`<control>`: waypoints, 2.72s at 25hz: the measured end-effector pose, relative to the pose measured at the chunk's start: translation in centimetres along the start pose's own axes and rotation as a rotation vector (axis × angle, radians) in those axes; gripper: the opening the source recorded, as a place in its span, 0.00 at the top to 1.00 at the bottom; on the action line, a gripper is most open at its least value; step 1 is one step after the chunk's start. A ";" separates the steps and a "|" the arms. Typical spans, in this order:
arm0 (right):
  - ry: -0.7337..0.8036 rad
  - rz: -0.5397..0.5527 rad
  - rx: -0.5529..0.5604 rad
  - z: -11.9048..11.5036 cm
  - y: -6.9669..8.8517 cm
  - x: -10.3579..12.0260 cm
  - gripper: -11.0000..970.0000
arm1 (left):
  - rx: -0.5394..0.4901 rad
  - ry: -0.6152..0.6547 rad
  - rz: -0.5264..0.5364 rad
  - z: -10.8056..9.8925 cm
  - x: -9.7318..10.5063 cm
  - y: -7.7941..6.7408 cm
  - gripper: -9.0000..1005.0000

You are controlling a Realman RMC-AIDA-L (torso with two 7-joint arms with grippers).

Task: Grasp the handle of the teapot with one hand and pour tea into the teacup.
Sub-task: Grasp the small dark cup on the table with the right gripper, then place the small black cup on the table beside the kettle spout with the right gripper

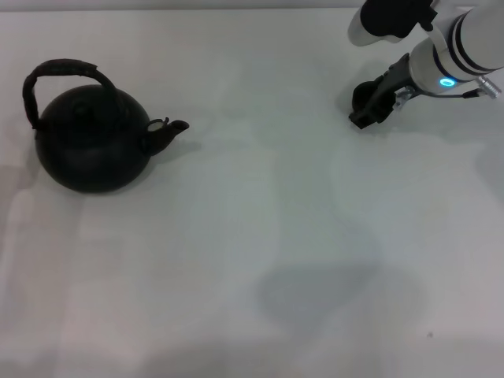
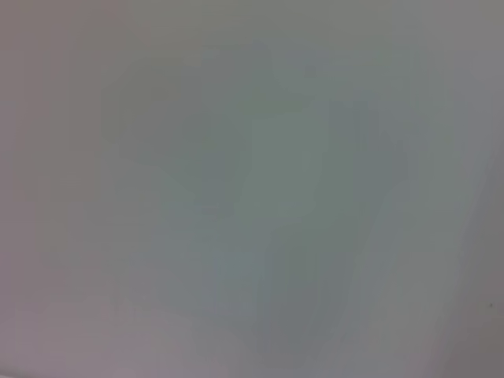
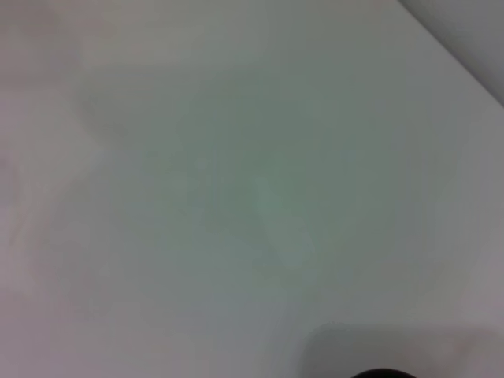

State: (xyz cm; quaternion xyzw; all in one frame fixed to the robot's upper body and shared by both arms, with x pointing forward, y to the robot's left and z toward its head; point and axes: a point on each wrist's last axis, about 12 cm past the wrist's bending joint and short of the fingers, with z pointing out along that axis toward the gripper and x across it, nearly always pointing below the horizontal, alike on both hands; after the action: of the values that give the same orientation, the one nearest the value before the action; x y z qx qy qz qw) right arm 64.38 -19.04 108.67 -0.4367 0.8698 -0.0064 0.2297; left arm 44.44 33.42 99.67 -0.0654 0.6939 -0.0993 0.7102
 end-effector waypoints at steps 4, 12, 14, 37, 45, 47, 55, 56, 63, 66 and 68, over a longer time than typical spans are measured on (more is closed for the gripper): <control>-0.014 -0.011 -0.024 -0.8 0.3 -0.8 0.23 | 0.001 -0.001 -0.004 0.0 0.0 0.0 0.17; -0.055 -0.110 -0.140 -2.5 3.7 -3.6 0.22 | 0.001 -0.002 -0.004 0.1 -0.1 0.1 0.17; -0.079 -0.142 -0.175 -2.7 5.0 -4.2 0.21 | 0.001 -0.001 -0.004 0.1 -0.1 0.1 0.17; -0.099 -0.401 -0.213 -2.0 12.3 -4.7 0.18 | 0.002 0.001 -0.005 0.3 -0.1 0.0 0.17; -0.101 -0.419 -0.214 -1.5 12.9 -4.3 0.17 | 0.005 0.001 -0.005 0.4 -0.1 -0.1 0.17; -0.100 -0.416 -0.215 -1.5 13.0 -4.3 0.17 | 0.005 0.001 -0.005 0.4 -0.1 -0.1 0.17; -0.096 -0.413 -0.220 -1.5 13.1 -4.2 0.16 | 0.004 0.001 -0.005 0.4 -0.1 -0.1 0.17; -0.097 -0.411 -0.222 -1.5 13.1 -4.2 0.16 | 0.004 0.001 -0.005 0.4 -0.1 -0.1 0.17; -0.103 -0.406 -0.229 -1.5 13.2 -4.2 0.15 | 0.005 0.000 -0.005 0.4 -0.1 -0.1 0.17; -0.105 -0.406 -0.229 -1.6 13.2 -4.3 0.14 | 0.005 0.000 -0.004 0.4 -0.1 0.0 0.17; -0.106 -0.404 -0.229 -1.6 13.2 -4.3 0.14 | 0.005 0.000 -0.003 0.4 -0.1 0.0 0.17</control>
State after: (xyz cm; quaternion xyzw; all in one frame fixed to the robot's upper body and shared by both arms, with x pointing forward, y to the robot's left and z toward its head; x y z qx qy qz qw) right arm 55.97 -7.91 108.97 -0.6249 0.7465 0.0695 0.2179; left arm 44.84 33.42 99.80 -0.0648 0.6933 -0.1022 0.7104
